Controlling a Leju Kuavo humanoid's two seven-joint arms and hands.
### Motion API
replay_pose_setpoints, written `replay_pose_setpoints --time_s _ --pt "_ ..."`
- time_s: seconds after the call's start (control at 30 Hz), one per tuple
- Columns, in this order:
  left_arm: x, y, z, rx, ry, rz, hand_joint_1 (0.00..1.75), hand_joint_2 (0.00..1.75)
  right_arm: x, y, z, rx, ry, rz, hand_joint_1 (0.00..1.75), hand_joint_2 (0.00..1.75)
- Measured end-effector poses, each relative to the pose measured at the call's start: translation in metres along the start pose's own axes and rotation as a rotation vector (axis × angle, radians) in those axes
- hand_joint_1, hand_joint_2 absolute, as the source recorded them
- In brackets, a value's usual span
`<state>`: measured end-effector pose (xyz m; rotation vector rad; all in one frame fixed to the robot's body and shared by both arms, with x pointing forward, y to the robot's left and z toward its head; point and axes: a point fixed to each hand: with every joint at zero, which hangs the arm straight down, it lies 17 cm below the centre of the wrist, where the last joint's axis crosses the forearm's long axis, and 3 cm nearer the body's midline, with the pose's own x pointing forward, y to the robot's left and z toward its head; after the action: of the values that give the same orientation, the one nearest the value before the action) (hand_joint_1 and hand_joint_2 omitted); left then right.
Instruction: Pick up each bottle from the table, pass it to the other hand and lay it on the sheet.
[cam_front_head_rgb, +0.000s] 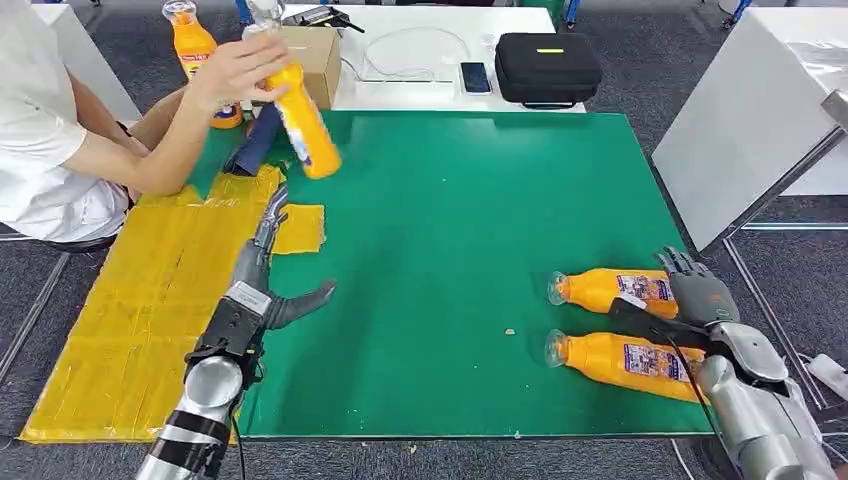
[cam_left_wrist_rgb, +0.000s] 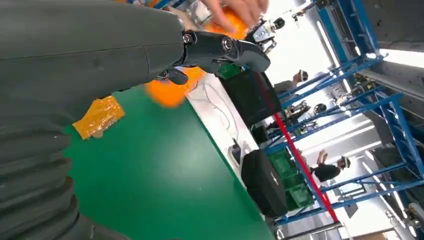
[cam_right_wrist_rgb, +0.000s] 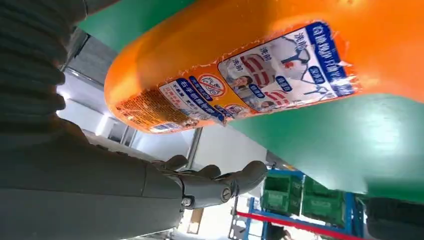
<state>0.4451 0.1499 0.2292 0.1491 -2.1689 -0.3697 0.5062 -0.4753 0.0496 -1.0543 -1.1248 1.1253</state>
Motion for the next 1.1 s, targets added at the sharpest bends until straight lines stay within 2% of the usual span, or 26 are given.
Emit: replay_pose_setpoints --time_s 0.27,0.3,0.33,0.37,0.4,0.6,0.73,0.9,1.1 --pt "0.001 -0.006 -0.004 -0.018 -0.004 0.024 0.00 1.75 -0.012 -0.002 -0.009 0.007 0.056 0.043 0.00 1.75" --pt "0.002 -0.008 -0.005 -0.023 -0.006 0.028 0.00 1.75 -0.014 -0.002 -0.011 0.013 0.065 0.049 0.14 1.75" --pt "0.002 -0.009 -0.006 -0.029 -0.007 0.033 0.00 1.75 -0.015 -0.001 -0.012 0.023 0.074 0.054 1.38 1.75" --pt "0.002 -0.010 -0.007 -0.032 -0.008 0.039 0.00 1.75 -0.017 0.001 -0.014 0.037 0.084 0.063 1.69 1.75" --pt "0.002 -0.012 -0.008 -0.036 -0.009 0.042 0.00 1.75 -0.018 0.002 -0.015 0.049 0.092 0.077 1.75 1.75" --pt "0.002 -0.013 -0.008 -0.041 -0.010 0.043 0.00 1.75 -0.019 0.003 -0.016 0.055 0.095 0.086 1.75 1.75" --pt "0.001 -0.024 -0.011 -0.066 -0.007 0.074 0.00 1.75 -0.011 0.021 -0.023 0.214 0.074 0.126 1.75 1.75" --pt "-0.001 -0.030 -0.012 -0.079 -0.004 0.092 0.00 1.75 -0.014 0.025 -0.023 0.302 0.060 0.153 1.75 1.75" --pt "-0.003 -0.035 -0.011 -0.091 0.000 0.099 0.00 1.75 -0.018 0.026 -0.021 0.344 0.049 0.171 1.75 1.75"
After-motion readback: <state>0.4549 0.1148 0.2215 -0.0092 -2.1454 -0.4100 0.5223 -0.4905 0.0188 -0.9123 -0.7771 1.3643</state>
